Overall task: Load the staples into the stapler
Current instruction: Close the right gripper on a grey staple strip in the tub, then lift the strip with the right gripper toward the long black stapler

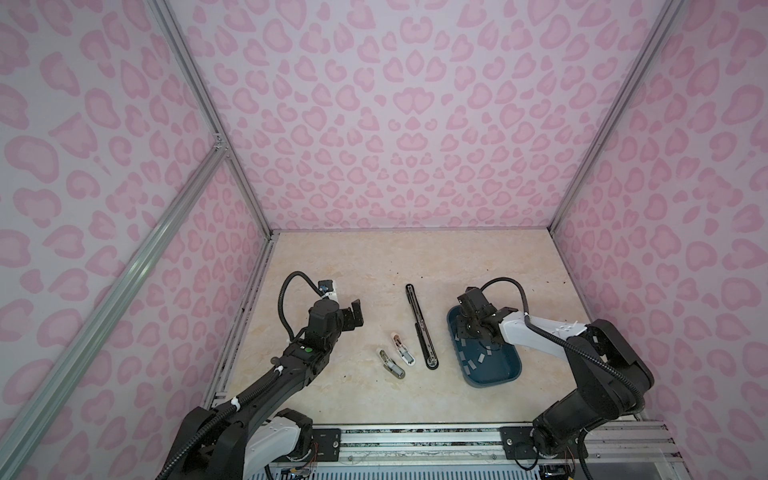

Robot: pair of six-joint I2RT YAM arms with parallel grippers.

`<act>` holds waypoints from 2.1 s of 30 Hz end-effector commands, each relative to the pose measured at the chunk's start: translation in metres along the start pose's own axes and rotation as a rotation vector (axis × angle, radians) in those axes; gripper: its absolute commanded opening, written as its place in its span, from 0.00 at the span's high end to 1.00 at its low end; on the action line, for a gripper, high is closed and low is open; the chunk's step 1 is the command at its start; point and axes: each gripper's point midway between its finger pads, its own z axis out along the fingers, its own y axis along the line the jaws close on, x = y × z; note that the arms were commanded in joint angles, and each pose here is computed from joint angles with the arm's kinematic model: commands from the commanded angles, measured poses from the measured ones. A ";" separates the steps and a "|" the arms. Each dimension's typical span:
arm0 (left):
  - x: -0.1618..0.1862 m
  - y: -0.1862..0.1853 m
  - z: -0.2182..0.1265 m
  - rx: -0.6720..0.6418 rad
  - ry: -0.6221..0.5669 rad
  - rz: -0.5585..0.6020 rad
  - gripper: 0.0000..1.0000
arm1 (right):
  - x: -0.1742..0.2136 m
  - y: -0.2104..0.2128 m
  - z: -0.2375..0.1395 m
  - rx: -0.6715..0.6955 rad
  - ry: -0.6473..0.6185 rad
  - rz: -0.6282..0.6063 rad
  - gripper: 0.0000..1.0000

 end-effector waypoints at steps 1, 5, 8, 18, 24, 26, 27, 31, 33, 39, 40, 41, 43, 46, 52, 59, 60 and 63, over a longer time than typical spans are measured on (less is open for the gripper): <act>-0.007 -0.004 0.000 0.015 -0.029 -0.009 0.02 | 0.006 -0.004 0.005 0.023 0.026 -0.011 0.64; -0.007 -0.004 0.000 0.014 -0.027 -0.008 0.02 | 0.009 -0.006 0.008 0.040 0.037 -0.013 0.73; -0.007 -0.004 0.000 0.015 -0.026 -0.008 0.02 | 0.011 -0.007 0.009 0.049 0.040 -0.013 0.78; -0.007 -0.003 0.000 0.014 -0.026 -0.008 0.02 | 0.016 -0.008 0.007 0.059 0.044 -0.012 0.75; -0.007 -0.003 0.000 0.015 -0.026 -0.008 0.02 | 0.020 -0.009 0.006 0.066 0.049 -0.013 0.74; -0.007 -0.003 0.000 0.014 -0.025 -0.008 0.02 | 0.022 -0.009 0.006 0.068 0.052 -0.014 0.76; -0.006 -0.003 0.001 0.013 -0.023 -0.007 0.02 | 0.022 -0.010 0.006 0.070 0.053 -0.013 0.77; -0.006 -0.004 0.001 0.015 -0.025 -0.008 0.02 | 0.023 -0.010 0.008 0.076 0.053 -0.016 0.81; -0.006 -0.004 0.000 0.017 -0.024 -0.008 0.02 | 0.024 -0.010 0.009 0.079 0.058 -0.017 0.83; -0.007 -0.004 0.000 0.017 -0.025 -0.010 0.02 | 0.025 -0.009 0.012 0.074 0.064 -0.017 0.88; -0.007 -0.004 0.000 0.017 -0.024 -0.009 0.02 | 0.024 -0.009 0.012 0.073 0.062 -0.016 0.89; -0.007 -0.004 0.000 0.016 -0.025 -0.010 0.02 | 0.023 -0.008 0.011 0.070 0.060 -0.015 0.90; -0.007 -0.004 -0.001 0.019 -0.026 -0.011 0.02 | 0.021 -0.007 0.009 0.064 0.052 -0.014 0.91; -0.007 -0.006 -0.003 0.033 -0.028 -0.011 0.02 | 0.016 -0.006 0.000 0.049 0.025 -0.009 0.92; -0.011 -0.018 -0.023 0.135 -0.058 -0.036 0.02 | -0.003 -0.003 -0.032 0.015 -0.078 0.009 0.93; -0.007 -0.009 -0.049 0.161 -0.141 -0.072 0.04 | -0.011 0.013 -0.063 -0.043 -0.175 -0.016 0.94; -0.006 -0.007 -0.052 0.164 -0.152 -0.077 0.04 | -0.011 0.017 -0.067 -0.055 -0.190 -0.027 0.94; -0.003 0.000 -0.055 0.142 -0.172 -0.081 0.04 | -0.015 0.028 -0.083 -0.086 -0.248 -0.051 0.95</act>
